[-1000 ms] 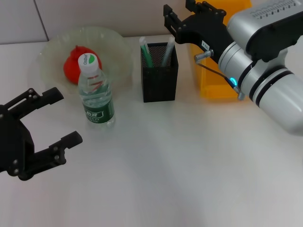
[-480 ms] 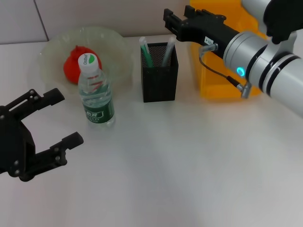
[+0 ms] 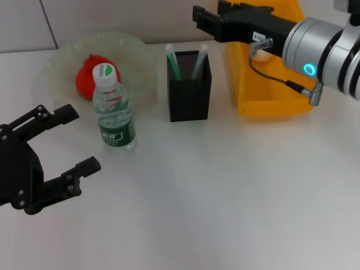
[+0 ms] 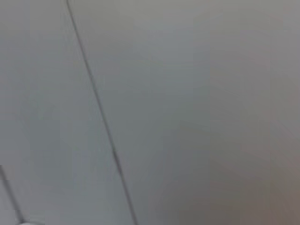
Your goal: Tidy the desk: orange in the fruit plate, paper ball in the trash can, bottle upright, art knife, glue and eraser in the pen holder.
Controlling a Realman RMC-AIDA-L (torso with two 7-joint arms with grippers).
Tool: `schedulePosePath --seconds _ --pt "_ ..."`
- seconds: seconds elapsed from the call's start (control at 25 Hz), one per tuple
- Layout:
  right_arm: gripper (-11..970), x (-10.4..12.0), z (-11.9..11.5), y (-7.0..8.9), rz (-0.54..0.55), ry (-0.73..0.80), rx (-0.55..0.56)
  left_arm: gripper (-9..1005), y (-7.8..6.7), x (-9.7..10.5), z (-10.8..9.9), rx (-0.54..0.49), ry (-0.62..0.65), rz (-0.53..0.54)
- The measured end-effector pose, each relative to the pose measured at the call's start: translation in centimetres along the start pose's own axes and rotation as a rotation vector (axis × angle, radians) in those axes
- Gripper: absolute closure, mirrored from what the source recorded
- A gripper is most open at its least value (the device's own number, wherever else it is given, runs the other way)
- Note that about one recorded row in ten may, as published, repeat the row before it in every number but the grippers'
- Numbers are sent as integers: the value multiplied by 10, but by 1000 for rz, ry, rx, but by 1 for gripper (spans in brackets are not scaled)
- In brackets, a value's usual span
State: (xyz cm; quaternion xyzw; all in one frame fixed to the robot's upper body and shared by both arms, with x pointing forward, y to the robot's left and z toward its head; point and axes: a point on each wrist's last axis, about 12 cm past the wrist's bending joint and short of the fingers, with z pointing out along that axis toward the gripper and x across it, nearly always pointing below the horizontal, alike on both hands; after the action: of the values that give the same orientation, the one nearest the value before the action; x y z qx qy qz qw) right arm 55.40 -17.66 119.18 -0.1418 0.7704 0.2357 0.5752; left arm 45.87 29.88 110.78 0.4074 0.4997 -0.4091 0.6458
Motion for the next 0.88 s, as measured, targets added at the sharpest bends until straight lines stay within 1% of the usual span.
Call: schedulePosePath --seconds 0.08,0.24,0.4,0.52,0.64,0.72,0.8,0.88 --pt "351 -5 -4 -1 -6 4 -59 203 0 0 0 2 0 1" --pt "347 -5 -12 -7 -22 -19 -207 203 1 0 1 3 0 3" --pt "343 3 -27 -21 -94 -109 -367 203 1 0 0 -2 7 -9" --pt "340 19 -42 -37 -142 -204 -475 203 2 1 -1 5 34 -37" --pt "337 33 -53 -51 -181 -264 -541 203 3 2 -2 13 62 -58" --pt "335 41 -56 -59 -176 -273 -557 203 6 1 -3 12 85 -77" --pt "333 49 -57 -63 -194 -271 -570 203 10 -1 -3 16 118 -100" --pt "331 56 -59 -64 -251 -259 -587 203 14 -1 -3 27 147 -110"
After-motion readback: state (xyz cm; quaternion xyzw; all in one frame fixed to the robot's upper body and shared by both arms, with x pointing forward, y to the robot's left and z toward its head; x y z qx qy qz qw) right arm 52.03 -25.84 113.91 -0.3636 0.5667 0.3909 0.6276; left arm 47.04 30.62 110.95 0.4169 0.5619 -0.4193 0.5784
